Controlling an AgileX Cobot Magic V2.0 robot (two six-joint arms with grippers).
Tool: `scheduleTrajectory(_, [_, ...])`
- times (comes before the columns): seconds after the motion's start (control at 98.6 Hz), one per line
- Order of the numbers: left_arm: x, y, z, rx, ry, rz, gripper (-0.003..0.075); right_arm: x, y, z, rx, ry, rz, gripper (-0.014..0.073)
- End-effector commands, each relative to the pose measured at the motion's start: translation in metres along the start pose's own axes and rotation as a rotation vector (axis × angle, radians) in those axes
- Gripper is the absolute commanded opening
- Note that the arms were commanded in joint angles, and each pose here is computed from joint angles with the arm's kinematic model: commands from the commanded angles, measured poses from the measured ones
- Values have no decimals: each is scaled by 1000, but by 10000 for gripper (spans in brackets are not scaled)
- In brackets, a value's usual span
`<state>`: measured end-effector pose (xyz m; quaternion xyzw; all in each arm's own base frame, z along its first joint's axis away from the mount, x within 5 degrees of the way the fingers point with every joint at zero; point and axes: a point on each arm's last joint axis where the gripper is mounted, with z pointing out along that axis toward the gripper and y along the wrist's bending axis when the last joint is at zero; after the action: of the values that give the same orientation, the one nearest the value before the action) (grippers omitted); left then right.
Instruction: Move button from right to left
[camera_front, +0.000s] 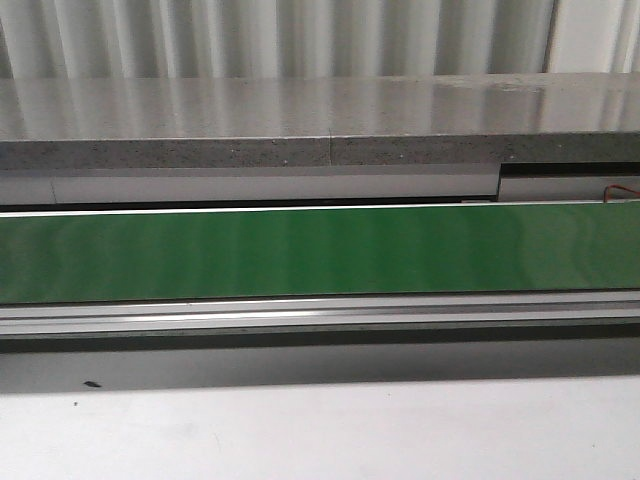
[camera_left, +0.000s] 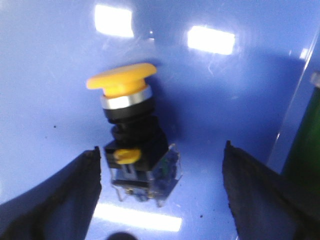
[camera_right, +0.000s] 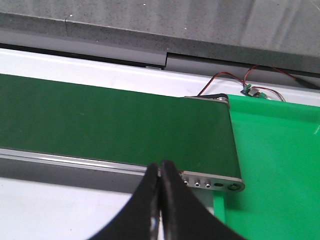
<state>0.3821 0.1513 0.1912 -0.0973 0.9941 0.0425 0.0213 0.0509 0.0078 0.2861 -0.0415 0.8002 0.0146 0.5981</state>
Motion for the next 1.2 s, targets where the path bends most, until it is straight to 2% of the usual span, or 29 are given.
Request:
scheduleTrajectory(0.0, [-2, 4, -41, -20, -145, -24, 491, -14, -1, -2, 15, -91, -6, -67])
scheduleTrajectory(0.101, [-3, 1, -64, -20, -256, -43, 439, -14, -1, -2, 15, -91, -6, -67])
scheduleTrajectory(0.172, [-3, -6, -85, -20, -351, -36, 354, -14, -1, -2, 15, -91, -6, -67])
scheduleTrajectory(0.365, [10, -37, -138, 5, -569, -41, -22, -14, -1, -2, 15, -91, -6, -67])
scheduleTrajectory(0.548, [33, -71, -173, 66, -696, -31, -20, -14, -1, -2, 15, -91, -6, -67])
scheduleTrajectory(0.741, [61, -99, -191, 151, -792, 22, -20, -14, -1, -2, 15, -91, -6, -67])
scheduleTrajectory(0.964, [98, -122, -191, 212, -858, 87, -20, -14, -1, -2, 15, -91, -6, -67])
scheduleTrajectory(1.187, [141, -131, -185, 259, -948, 135, -20, -14, -1, -2, 15, -91, -6, -67])
